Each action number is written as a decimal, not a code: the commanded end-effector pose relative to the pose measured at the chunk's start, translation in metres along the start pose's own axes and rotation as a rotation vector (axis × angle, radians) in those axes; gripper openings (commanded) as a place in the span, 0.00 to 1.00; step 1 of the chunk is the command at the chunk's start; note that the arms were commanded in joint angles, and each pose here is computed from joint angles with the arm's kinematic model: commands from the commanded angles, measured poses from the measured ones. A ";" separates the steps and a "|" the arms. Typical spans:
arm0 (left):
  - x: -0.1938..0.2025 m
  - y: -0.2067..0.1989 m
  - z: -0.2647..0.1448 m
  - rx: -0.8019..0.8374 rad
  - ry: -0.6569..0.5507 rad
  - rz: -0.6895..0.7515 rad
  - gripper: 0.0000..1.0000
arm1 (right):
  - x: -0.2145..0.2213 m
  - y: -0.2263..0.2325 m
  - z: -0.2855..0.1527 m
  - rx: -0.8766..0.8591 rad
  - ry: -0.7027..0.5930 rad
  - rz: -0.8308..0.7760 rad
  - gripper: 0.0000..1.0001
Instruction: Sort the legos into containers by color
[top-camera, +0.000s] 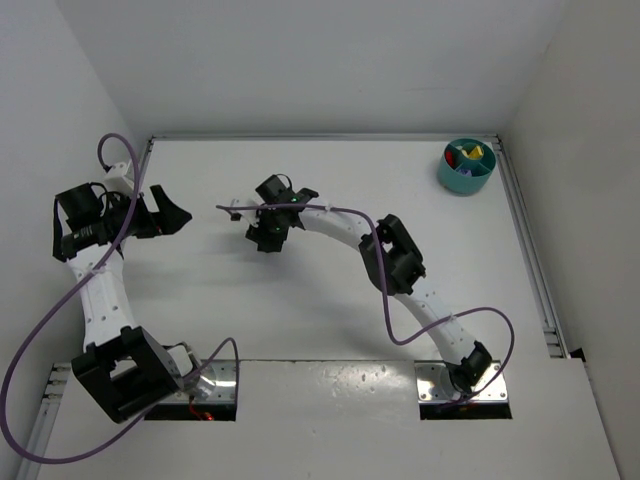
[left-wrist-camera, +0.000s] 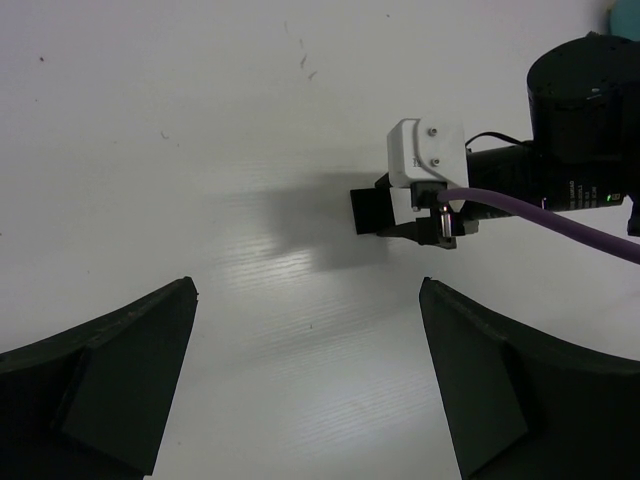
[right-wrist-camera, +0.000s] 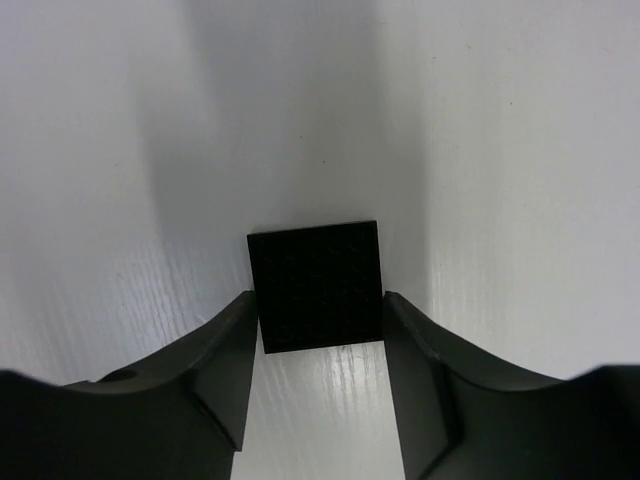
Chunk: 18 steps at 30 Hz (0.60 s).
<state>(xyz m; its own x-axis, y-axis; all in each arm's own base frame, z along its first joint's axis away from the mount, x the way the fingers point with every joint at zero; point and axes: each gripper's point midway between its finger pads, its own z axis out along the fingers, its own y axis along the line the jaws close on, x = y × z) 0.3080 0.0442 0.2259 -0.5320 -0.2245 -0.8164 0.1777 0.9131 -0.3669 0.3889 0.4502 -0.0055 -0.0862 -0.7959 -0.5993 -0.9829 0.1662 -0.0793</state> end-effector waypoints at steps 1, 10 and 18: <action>-0.004 -0.001 -0.001 0.019 -0.019 0.016 1.00 | 0.013 0.016 0.013 -0.071 0.021 -0.013 0.49; -0.003 0.001 0.001 0.019 -0.013 0.019 1.00 | 0.006 0.018 -0.023 -0.086 0.005 -0.007 0.28; 0.001 -0.005 0.003 0.061 -0.014 0.005 1.00 | -0.005 -0.010 -0.108 0.015 -0.057 0.051 0.19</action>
<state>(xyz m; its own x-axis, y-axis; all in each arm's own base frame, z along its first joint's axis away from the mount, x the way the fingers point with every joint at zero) 0.3082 0.0408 0.2239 -0.5365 -0.2267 -0.8129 0.1975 0.9028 -0.3821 0.3635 0.4045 0.0148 -0.1340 -0.8122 -0.5678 -0.9867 0.1623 0.0008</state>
